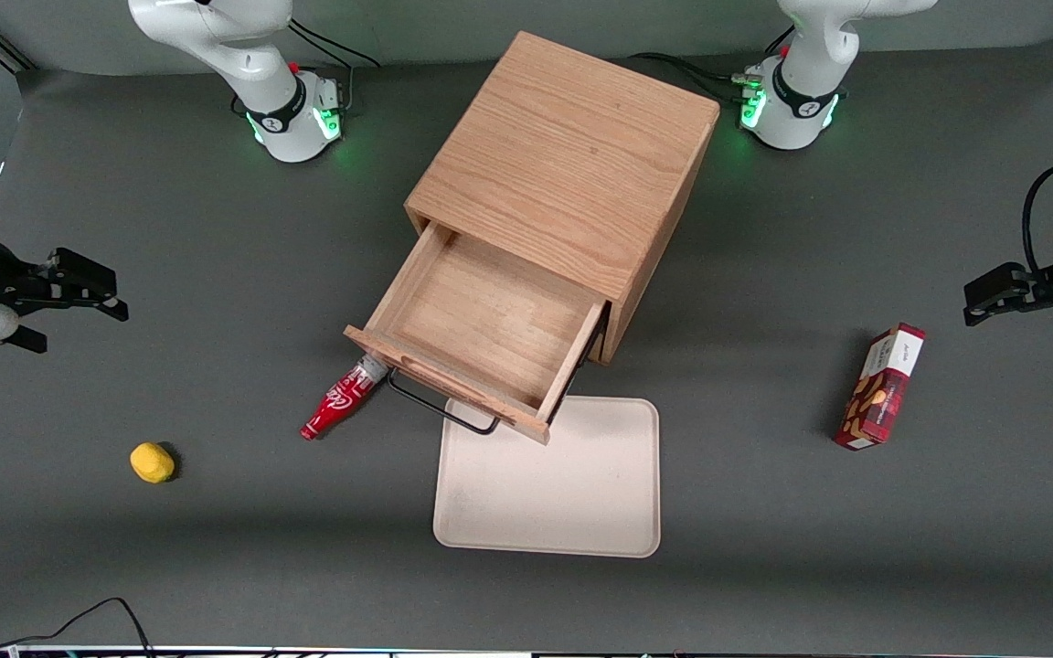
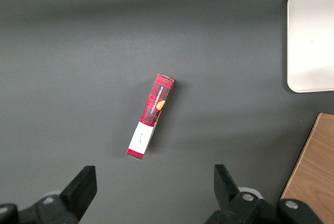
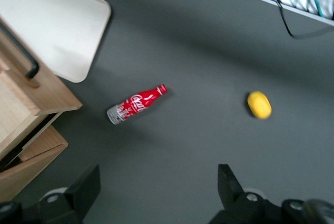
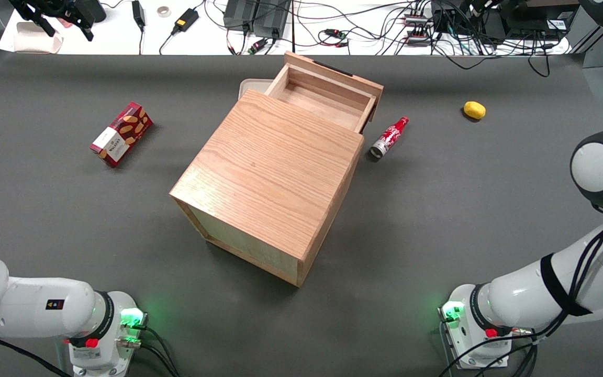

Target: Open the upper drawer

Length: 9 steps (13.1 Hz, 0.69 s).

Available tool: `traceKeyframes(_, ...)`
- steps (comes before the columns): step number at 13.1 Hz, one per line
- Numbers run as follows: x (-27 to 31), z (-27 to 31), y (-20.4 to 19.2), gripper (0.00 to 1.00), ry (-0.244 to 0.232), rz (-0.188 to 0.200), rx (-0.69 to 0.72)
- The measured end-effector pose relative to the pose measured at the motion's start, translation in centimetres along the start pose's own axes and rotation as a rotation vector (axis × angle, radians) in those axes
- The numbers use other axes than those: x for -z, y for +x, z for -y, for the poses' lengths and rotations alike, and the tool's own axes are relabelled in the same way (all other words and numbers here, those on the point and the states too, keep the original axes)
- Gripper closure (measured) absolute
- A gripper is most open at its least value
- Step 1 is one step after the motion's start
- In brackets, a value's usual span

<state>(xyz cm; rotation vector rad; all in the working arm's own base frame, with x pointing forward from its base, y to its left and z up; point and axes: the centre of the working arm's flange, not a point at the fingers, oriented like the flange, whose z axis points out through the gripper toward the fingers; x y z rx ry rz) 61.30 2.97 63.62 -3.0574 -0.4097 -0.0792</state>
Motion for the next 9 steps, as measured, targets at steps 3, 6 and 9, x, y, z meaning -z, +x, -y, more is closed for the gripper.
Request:
traceKeyframes(3, -0.3, -0.5, -1.5, 0.0, -0.029, -0.049, -0.146)
traceKeyframes(6, -2.3, -1.3, -3.8, 0.0, -0.031, -0.081, -0.271)
traceKeyframes(9, -2.7, -1.9, -4.9, 0.0, -0.029, -0.073, -0.343)
